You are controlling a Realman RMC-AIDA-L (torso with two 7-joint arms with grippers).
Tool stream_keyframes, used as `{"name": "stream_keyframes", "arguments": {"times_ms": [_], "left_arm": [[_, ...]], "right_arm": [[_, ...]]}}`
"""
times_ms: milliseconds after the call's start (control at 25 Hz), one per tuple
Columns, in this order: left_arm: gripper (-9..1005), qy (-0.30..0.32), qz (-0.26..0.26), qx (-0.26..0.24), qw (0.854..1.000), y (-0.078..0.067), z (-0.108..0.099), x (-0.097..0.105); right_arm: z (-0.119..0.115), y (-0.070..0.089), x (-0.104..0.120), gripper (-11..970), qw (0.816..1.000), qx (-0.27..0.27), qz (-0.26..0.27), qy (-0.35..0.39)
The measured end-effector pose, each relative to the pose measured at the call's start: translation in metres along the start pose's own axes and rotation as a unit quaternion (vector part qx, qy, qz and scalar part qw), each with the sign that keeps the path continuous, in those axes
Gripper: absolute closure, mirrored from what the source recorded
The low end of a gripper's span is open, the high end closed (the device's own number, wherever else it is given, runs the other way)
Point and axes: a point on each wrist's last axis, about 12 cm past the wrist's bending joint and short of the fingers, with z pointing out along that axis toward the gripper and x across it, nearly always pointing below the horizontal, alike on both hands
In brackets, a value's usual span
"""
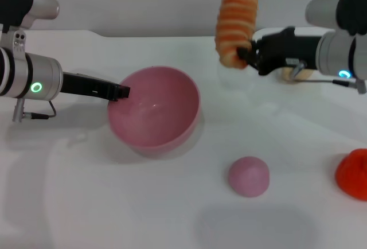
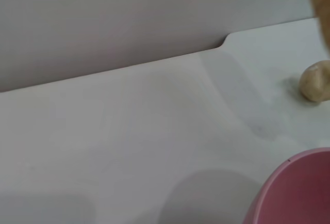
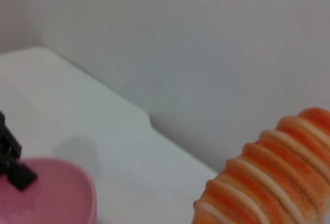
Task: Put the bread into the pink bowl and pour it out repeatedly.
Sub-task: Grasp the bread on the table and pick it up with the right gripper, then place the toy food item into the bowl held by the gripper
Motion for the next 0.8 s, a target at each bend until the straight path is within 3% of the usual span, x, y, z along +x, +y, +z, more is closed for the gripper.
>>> {"name": "stream_keyframes", "arguments": {"times_ms": [240, 480, 800], "left_arm": [[948, 0.001, -0.006, -0.003, 1.000, 0.001, 0.003, 0.003], [948, 0.000, -0.006, -0.001, 1.000, 0.000, 0.004, 0.000], [949, 0.001, -0.005, 0.006, 1.000, -0.005, 0.009, -0.006]], "right_arm": [[-0.015, 0.009, -0.028, 798, 0.998, -0.002, -0.038, -0.047], [-0.012, 0.040, -0.055, 801, 0.992, -0.059, -0.090, -0.069], [0.009, 0.077, -0.049, 809, 0.983, -0.129, -0.123, -0.042]]}}
